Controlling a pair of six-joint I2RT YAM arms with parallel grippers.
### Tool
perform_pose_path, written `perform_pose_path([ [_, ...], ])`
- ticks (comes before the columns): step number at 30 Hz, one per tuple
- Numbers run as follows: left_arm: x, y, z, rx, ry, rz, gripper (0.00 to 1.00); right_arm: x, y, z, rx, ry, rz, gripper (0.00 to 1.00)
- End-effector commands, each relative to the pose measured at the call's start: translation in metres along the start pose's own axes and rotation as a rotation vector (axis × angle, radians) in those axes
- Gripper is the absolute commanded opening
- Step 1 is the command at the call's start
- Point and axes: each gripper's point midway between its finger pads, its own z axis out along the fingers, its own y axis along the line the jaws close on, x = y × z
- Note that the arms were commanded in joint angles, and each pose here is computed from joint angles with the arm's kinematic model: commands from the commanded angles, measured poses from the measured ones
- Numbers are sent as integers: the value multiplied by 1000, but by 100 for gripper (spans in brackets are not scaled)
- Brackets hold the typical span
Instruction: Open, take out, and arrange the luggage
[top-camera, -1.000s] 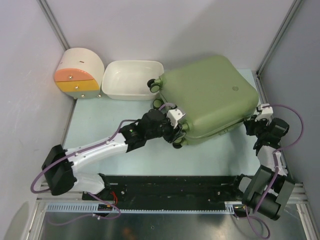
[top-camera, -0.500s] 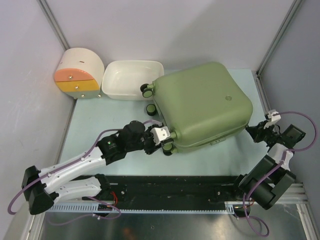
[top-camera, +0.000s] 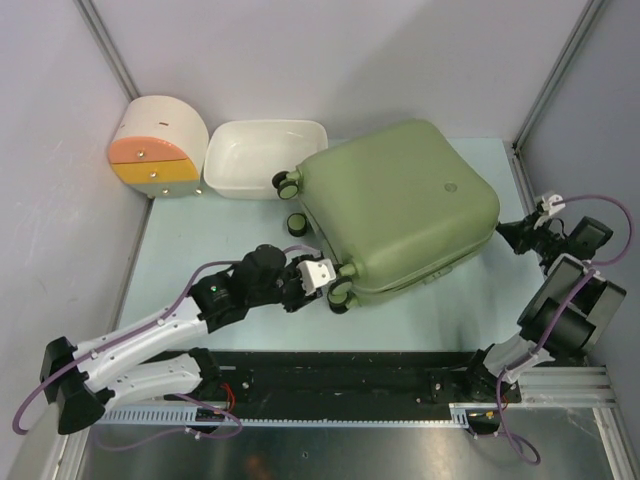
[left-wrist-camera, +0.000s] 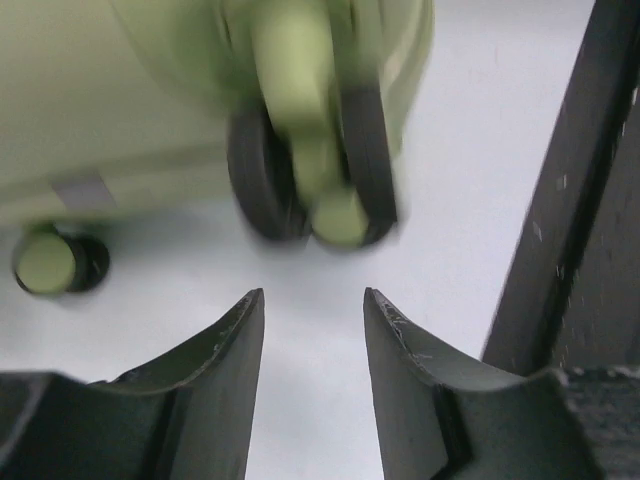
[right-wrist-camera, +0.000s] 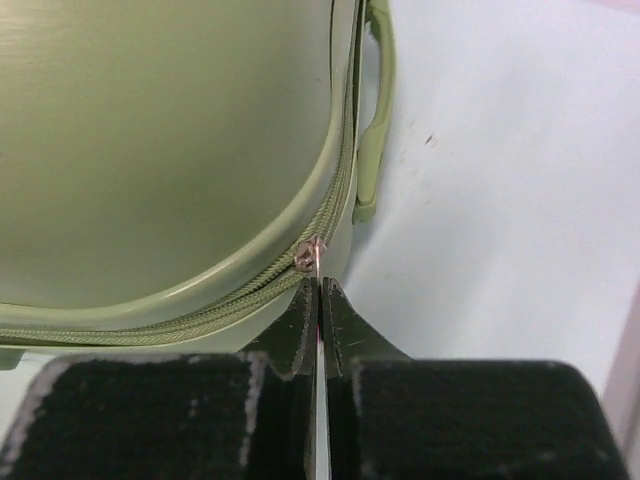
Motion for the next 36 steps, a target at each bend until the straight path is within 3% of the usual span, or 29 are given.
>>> perform_pose_path([
  [1, 71, -19, -19, 90, 257, 26, 0, -112, -59, 14, 107, -188, -483, 0],
  [8, 58, -20, -18, 117, 221, 0, 1, -112, -58, 47, 47, -233, -480, 0],
  [9, 39, -15, -21, 104, 177, -25, 9, -109, -57, 47, 40, -222, -463, 0],
  [10, 26, -16, -24, 113, 138, -95, 32, -108, -56, 46, 38, -217, -463, 0],
  [13, -15, 12, -38, 55, 31, -268, 76, -105, -58, 38, 51, -196, -434, 3],
  [14, -30, 10, -43, 120, -21, -296, 89, -110, -58, 34, 61, -196, -430, 33],
  [15, -45, 35, -53, 68, -68, -325, 98, -109, -62, 27, 81, -187, -407, 49],
  [17, -53, 58, -51, 23, -72, -414, 100, -120, -70, 18, 138, -181, -392, 79],
  [21, -62, 126, -60, -111, -127, -634, 100, -129, -97, 14, 244, -81, -207, 78],
  [23, -52, 140, -53, -139, -107, -695, 98, -156, -109, 23, 289, -82, -192, 75],
  [29, -3, 158, -43, -276, -85, -943, 93, -166, -111, 89, 334, -73, -179, 80],
  [31, 15, 157, -36, -298, -71, -1024, 89, -148, -118, 114, 310, -52, -147, 80],
  [33, 28, 156, -25, -307, -76, -1076, 86, -160, -121, 133, 283, -72, -148, 80],
  [34, 30, 153, -17, -273, -79, -1085, 82, -134, -128, 148, 243, -43, -94, 81],
  [36, 25, 156, -2, -237, -128, -1071, 81, -142, -117, 162, 66, -86, -23, 76],
])
